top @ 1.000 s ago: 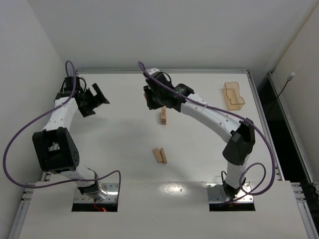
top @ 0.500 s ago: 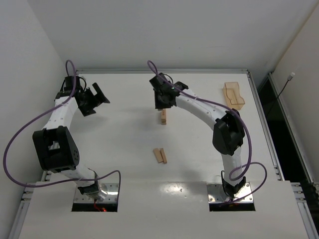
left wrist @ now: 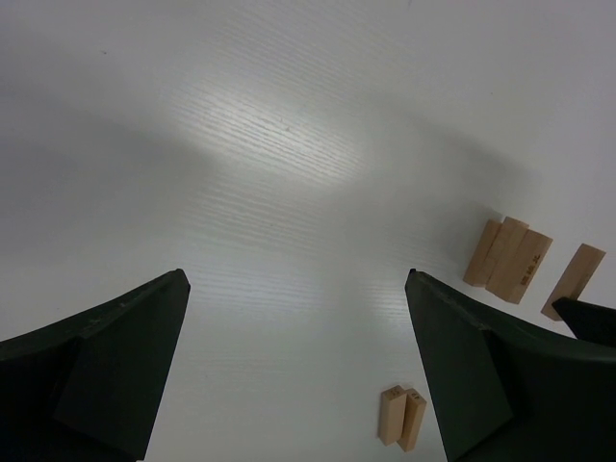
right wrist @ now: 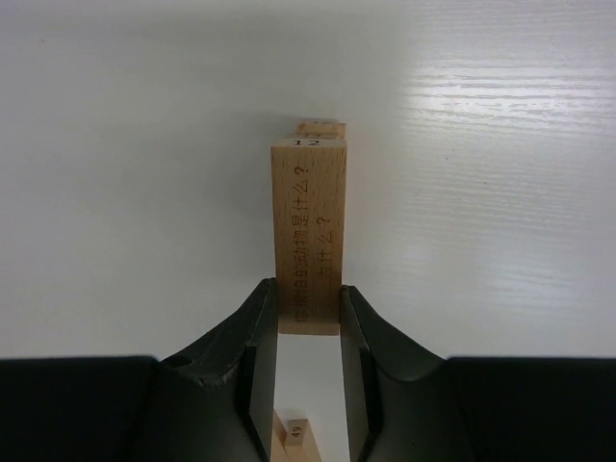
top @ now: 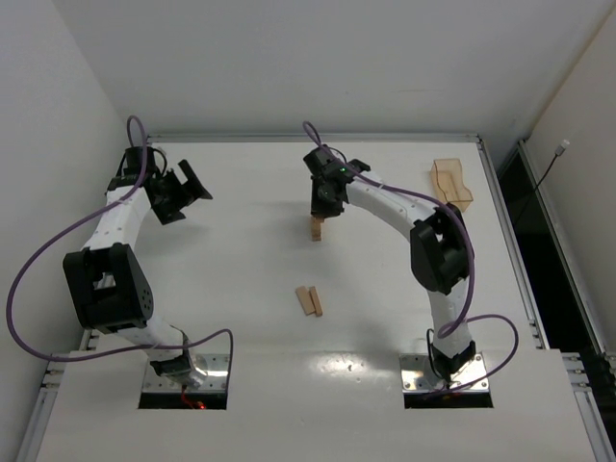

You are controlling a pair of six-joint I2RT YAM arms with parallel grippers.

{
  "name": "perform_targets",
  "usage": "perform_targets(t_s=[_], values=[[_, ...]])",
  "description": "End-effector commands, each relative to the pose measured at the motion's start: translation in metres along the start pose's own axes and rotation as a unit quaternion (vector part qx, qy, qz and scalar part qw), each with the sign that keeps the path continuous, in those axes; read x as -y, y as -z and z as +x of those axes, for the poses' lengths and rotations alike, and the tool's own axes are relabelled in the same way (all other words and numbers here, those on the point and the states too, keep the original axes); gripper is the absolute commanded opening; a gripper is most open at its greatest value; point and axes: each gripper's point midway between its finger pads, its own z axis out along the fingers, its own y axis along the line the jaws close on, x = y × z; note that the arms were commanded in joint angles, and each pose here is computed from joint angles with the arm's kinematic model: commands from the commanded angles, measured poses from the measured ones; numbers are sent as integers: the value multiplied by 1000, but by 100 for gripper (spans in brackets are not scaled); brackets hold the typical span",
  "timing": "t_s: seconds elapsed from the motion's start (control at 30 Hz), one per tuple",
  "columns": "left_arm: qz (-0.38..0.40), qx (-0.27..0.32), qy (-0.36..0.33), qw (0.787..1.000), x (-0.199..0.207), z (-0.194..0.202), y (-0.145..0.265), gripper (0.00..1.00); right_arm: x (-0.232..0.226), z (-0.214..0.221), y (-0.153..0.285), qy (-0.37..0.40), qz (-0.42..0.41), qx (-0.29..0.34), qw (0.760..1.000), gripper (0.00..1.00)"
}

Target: Build the wood block tower

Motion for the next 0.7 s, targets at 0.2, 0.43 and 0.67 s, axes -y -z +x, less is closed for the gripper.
perform_targets(t_s=[0.2, 0.43, 0.67], values=[[11, 27, 3, 1000, 6, -20, 6, 93, -20, -3, -7, -11, -44, -2, 999, 0], [11, 27, 3, 1000, 5, -19, 4, 93, -14, 0, -9, -5, -30, -4, 1000, 0], [11, 27, 8, 1000, 5, -17, 5, 93, -15, 1, -13, 0, -34, -5, 999, 0]])
